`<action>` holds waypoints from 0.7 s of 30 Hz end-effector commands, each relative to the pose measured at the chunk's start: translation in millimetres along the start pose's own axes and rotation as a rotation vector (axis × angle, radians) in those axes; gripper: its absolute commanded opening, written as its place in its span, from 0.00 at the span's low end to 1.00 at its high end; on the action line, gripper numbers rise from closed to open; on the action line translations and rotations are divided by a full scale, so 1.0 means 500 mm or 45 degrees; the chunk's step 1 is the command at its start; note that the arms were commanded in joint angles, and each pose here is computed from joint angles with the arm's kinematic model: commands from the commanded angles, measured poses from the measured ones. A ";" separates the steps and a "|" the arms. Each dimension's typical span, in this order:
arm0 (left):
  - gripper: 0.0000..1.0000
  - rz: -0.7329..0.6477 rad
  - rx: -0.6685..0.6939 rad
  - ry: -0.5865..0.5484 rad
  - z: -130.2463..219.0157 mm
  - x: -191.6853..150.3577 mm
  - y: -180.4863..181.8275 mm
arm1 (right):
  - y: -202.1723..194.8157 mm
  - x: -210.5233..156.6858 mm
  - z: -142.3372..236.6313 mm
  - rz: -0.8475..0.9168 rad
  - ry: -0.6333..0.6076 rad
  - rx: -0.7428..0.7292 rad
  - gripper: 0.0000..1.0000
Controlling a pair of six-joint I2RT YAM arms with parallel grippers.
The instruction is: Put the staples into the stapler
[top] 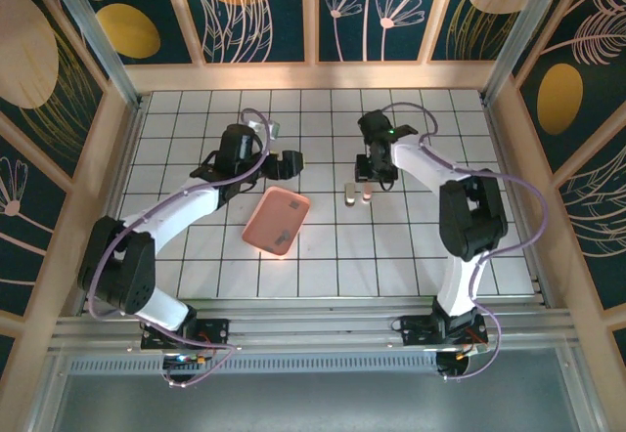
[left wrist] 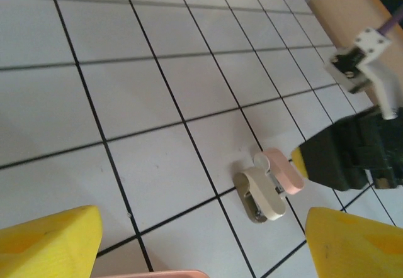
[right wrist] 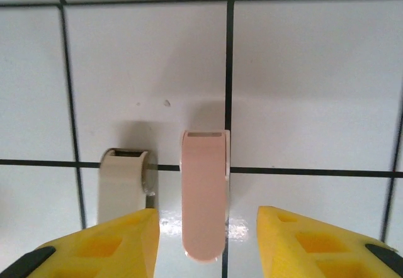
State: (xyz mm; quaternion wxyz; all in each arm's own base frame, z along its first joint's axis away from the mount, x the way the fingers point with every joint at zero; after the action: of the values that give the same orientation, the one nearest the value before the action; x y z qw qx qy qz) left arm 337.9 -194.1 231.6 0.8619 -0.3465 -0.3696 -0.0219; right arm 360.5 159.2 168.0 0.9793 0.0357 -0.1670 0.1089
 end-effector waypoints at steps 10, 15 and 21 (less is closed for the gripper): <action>0.99 -0.206 0.319 -0.496 0.156 0.117 -0.021 | -0.092 0.025 0.187 -0.146 -0.701 -0.088 0.50; 0.99 -0.248 0.430 -0.615 0.194 0.140 -0.005 | -0.145 0.006 0.230 -0.189 -0.984 -0.088 0.60; 0.99 -0.208 0.513 -0.726 0.227 0.140 0.050 | -0.196 -0.023 0.235 -0.193 -1.164 -0.174 0.99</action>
State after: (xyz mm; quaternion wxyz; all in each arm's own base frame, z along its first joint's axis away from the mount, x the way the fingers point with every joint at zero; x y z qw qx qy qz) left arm 329.1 -108.2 319.7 0.7868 -0.1601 -0.5931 0.0602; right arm 331.6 56.4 255.0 0.8555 0.0395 -0.5162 -0.0037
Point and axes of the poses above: each hand's point on the last joint's axis, 136 mm out from that joint toward the fingers, its own z axis back along the fingers, its own y axis along the line the jaws close on, x = y × z, the point moved 8 cm from there along z, back along the fingers, and after that the axes turned 10 degrees about z, right-handed, at the moved point
